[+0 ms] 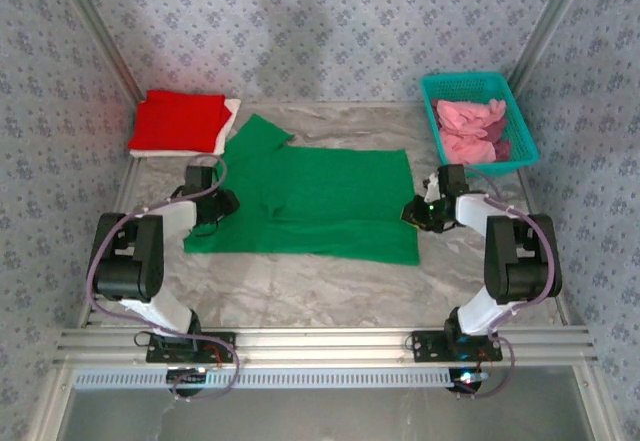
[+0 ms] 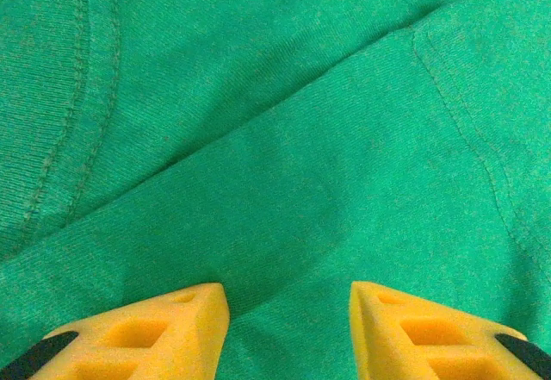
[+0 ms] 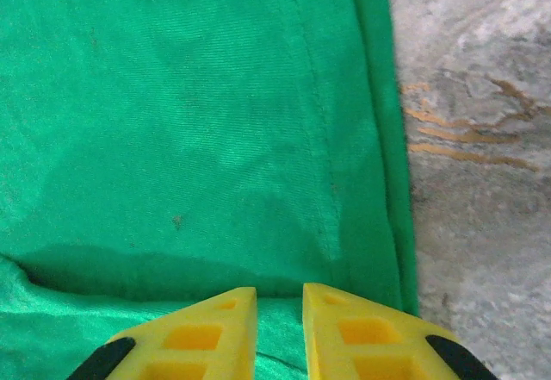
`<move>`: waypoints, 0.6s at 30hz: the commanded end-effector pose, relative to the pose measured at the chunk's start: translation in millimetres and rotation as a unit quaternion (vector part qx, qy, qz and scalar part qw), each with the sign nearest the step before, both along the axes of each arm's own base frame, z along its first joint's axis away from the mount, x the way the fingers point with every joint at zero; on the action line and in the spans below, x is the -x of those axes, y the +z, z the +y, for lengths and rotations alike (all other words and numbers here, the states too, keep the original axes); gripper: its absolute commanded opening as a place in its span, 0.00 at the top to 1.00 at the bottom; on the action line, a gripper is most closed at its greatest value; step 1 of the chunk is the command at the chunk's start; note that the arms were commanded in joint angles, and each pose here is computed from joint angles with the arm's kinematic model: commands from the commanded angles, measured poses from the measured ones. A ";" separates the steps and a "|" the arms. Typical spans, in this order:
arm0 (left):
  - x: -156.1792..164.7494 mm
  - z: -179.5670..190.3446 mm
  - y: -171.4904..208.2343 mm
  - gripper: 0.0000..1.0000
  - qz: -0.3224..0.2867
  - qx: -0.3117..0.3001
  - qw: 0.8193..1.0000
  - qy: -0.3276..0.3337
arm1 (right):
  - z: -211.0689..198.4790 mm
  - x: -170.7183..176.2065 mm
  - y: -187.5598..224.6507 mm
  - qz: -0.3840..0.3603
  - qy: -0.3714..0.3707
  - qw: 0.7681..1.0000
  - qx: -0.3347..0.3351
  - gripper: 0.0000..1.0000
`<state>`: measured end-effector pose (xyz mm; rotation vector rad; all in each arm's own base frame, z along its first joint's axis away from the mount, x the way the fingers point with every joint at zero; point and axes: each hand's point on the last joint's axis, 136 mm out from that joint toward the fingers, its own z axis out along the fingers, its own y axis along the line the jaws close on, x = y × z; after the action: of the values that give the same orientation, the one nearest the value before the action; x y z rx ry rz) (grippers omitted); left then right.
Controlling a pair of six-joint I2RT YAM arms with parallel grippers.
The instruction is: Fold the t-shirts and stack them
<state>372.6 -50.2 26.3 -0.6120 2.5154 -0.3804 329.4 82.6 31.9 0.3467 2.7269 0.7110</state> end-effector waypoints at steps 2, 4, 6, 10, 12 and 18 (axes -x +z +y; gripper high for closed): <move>26.2 7.6 -30.5 0.57 0.071 -0.012 0.997 0.001 | 7.1 -0.1 -1.1 -0.003 0.013 1.000 -0.013 0.82; 26.0 7.8 -30.5 0.57 0.071 -0.013 0.997 0.001 | 7.5 0.1 1.0 -0.005 0.013 1.000 -0.015 0.89; 26.7 8.3 -31.0 0.56 0.072 -0.014 0.997 0.001 | 6.3 -0.3 5.1 -0.010 0.011 1.000 -0.013 0.95; 27.0 9.3 -30.1 0.56 0.073 -0.016 0.997 0.001 | -3.1 1.8 19.0 -0.024 -0.007 1.000 -0.001 1.00; 27.4 10.5 -30.0 0.57 0.073 -0.018 0.997 0.002 | -8.7 3.4 26.0 -0.031 -0.020 0.999 0.000 1.00; 27.0 11.3 -30.5 0.57 0.074 -0.018 0.997 0.002 | -15.5 5.7 21.8 -0.024 -0.029 0.999 0.006 1.00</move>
<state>373.6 -49.4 27.0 -0.6078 2.5151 -0.3831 334.8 69.5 67.2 0.3582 2.6035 0.6954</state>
